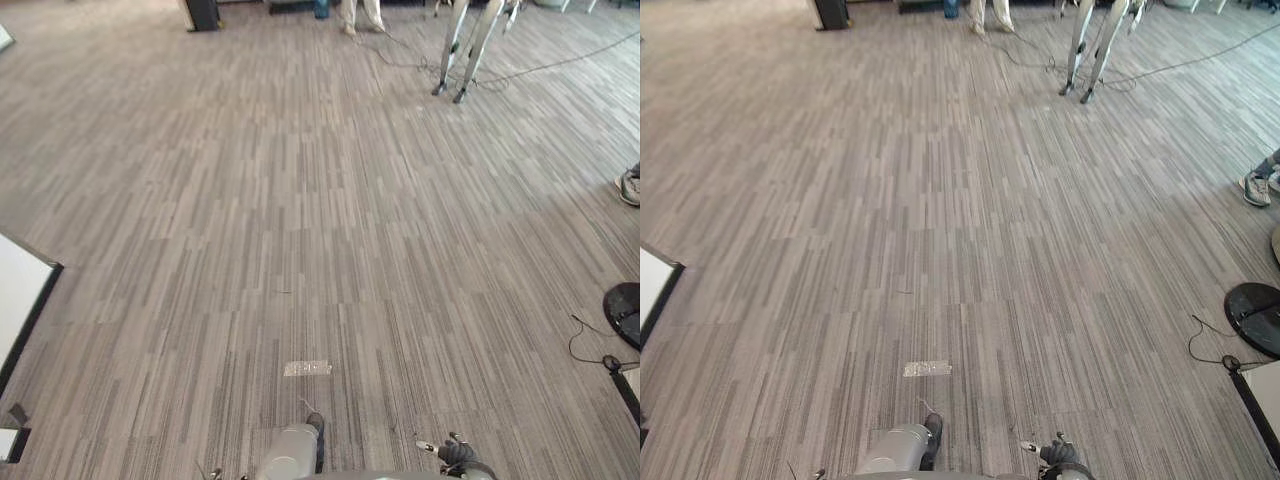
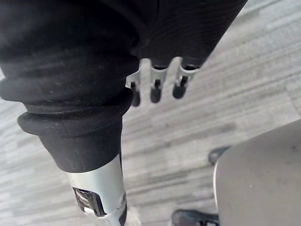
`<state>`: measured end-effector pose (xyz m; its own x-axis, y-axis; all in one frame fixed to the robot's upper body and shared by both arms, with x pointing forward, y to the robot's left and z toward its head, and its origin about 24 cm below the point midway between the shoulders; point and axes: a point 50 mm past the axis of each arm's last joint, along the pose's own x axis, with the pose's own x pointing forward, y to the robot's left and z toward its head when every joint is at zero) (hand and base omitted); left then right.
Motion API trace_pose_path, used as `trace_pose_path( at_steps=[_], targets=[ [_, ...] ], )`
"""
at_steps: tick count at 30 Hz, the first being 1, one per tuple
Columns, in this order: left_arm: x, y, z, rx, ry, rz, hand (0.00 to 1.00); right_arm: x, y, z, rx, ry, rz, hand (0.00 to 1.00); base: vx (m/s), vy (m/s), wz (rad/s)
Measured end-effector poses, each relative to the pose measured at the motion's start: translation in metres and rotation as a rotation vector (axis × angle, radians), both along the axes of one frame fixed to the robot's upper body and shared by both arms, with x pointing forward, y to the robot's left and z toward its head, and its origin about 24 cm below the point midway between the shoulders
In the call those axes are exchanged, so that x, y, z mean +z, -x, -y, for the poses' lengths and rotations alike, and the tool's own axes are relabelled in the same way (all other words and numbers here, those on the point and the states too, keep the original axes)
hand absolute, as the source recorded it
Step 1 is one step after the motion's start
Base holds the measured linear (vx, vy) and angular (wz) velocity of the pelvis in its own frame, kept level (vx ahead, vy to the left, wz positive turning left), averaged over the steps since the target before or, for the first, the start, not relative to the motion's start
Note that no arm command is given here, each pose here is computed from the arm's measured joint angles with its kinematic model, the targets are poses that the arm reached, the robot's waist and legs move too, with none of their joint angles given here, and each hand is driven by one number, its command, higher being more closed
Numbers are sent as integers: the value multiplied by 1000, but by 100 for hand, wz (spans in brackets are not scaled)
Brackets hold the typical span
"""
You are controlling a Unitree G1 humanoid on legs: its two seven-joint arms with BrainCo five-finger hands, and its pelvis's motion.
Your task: Organize washtable
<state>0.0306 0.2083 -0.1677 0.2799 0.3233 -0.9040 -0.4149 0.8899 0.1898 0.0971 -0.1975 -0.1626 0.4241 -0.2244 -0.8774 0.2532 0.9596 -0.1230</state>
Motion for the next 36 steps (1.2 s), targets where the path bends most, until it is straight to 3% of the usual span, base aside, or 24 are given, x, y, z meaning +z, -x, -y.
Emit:
trace_pose_path(
  at_steps=[3, 6, 10, 16, 23, 36],
  targets=[
    [-1, 12, 0, 1, 5, -34, 0, 1, 3, 3, 3, 10, 7, 0, 381, 199, -79],
    [2, 6, -17, -60, -43, -32, 0, 1, -1, -7, 0, -14, 34, 0, 324, 135, -9],
    [3, -15, -12, -88, -38, 14, 0, 2, -2, -5, 5, -12, 52, 0, 238, 86, 5],
    [4, -14, -16, -55, -52, 18, 0, 0, 3, -10, 20, -13, 28, 0, 258, -64, 2],
    [0, -15, 3, -43, -14, 15, 0, 0, 6, 0, 71, 19, 2, 0, 200, -136, 2],
    [1, -13, -9, -50, -44, 9, 0, -4, 12, -9, 114, 5, -33, 0, -33, 15, -2]
  ],
)
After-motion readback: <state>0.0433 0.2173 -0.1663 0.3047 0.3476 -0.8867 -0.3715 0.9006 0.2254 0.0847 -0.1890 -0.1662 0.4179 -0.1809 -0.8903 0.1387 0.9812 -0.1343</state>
